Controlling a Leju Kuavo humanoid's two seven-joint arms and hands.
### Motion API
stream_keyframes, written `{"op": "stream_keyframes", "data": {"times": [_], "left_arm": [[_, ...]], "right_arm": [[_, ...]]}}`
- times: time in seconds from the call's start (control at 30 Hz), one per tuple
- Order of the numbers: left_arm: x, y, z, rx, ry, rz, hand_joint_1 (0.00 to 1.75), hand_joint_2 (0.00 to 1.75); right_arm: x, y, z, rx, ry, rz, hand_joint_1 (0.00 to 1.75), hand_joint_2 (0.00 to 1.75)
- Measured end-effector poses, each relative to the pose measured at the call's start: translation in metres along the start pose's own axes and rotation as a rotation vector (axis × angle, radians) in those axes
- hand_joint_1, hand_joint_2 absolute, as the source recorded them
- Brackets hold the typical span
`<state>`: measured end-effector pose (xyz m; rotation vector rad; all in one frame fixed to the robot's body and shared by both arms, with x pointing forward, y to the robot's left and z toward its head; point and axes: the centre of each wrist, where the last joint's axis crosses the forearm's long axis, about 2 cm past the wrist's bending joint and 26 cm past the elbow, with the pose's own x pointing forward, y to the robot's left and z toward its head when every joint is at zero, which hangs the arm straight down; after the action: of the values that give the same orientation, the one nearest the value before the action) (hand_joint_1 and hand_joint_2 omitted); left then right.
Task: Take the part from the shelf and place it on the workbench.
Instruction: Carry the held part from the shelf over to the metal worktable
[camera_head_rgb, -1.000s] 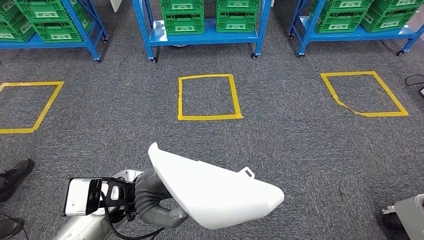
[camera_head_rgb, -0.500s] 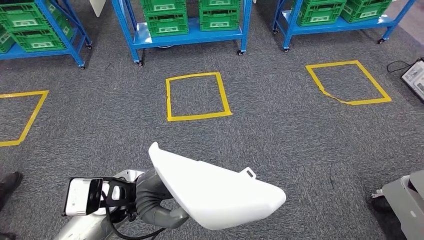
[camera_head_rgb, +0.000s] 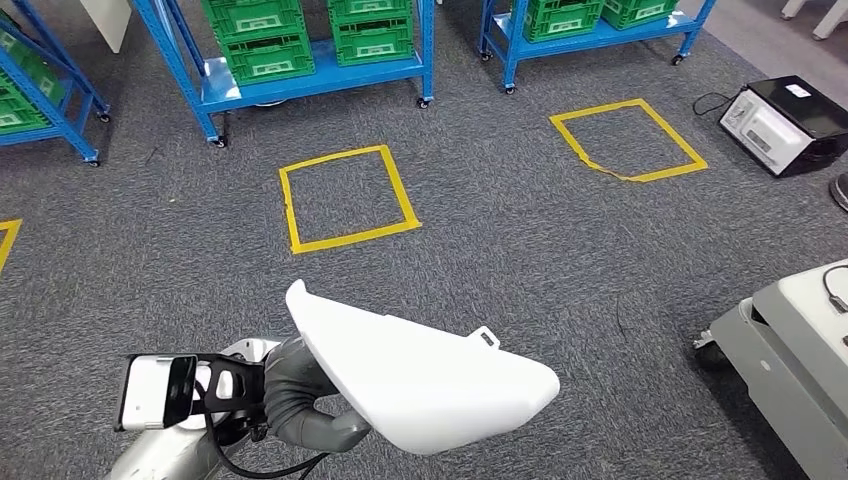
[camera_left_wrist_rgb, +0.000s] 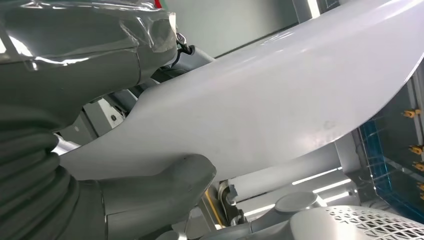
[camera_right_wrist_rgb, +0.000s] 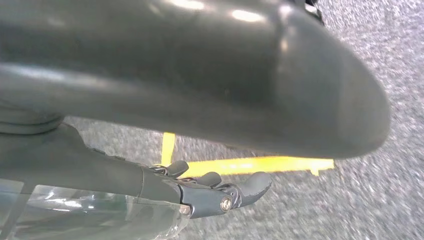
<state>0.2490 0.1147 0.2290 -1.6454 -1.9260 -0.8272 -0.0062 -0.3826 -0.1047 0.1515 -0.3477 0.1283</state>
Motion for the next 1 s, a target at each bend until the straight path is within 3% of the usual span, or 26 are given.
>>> {"op": "stream_keyframes", "data": {"times": [1.0], "left_arm": [[0.0072,-0.0012,0.0012,0.002,-0.047,-0.011,1.73,1.75]], "right_arm": [[0.0011,-0.0054,0.0039,0.002,-0.012,0.03,0.0,0.0]]}}
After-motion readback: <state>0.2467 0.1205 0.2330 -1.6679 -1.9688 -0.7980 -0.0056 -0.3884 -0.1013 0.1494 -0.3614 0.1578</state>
